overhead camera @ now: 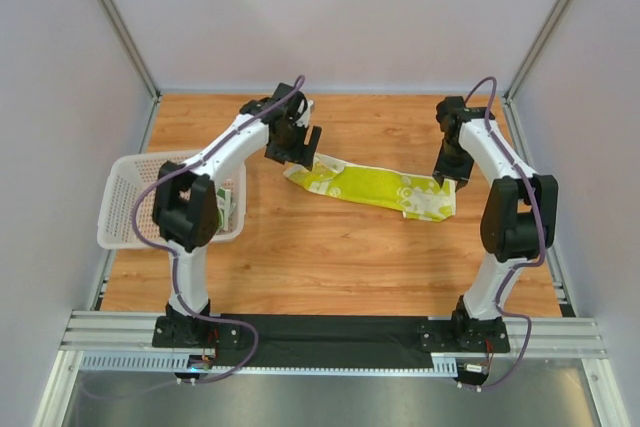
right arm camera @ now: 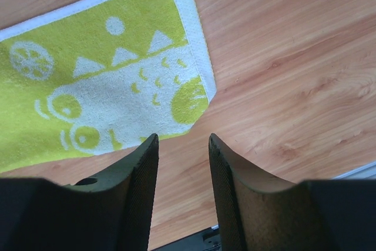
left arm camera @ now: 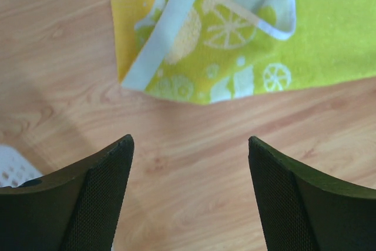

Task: Roll the towels
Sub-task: Move the towel to the center of the board

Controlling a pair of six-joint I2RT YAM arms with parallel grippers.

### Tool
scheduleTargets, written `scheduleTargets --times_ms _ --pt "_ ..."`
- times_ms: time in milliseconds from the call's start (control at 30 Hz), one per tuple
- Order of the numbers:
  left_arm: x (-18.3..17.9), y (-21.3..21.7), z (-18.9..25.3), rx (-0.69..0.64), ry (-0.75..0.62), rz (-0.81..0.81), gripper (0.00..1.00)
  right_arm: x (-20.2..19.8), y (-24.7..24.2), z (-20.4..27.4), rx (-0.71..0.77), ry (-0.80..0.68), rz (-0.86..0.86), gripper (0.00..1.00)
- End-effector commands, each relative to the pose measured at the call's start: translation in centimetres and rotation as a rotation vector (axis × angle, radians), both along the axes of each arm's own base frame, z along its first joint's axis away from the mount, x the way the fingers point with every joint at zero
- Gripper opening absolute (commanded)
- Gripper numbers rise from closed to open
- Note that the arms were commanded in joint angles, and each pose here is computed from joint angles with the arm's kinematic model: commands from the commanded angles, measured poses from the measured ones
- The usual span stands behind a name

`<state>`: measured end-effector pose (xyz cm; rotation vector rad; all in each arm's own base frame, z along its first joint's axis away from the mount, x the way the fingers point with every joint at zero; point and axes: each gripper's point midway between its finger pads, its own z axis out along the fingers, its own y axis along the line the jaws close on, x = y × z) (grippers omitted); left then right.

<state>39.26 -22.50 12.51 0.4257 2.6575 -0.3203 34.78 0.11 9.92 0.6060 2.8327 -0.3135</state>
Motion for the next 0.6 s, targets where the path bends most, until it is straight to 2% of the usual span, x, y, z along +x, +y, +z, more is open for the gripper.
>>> scheduleTargets --times_ms 0,233,467,567 --pt "2.4 -1.5 -0.8 -0.008 -0.032 -0.077 0.83 -1.3 0.4 1.4 0.022 -0.002 0.027 0.41" --pt "5.2 -2.2 -5.5 0.047 -0.026 -0.105 0.82 -3.2 0.2 1.9 0.012 0.030 0.032 0.37" --pt "6.7 -2.6 -6.1 0.054 -0.069 -0.123 0.82 -1.9 1.2 2.7 0.000 0.036 0.064 0.35" --pt "7.2 -2.6 -5.9 0.056 -0.094 -0.126 0.86 -1.3 1.9 2.9 -0.004 0.041 0.082 0.34"
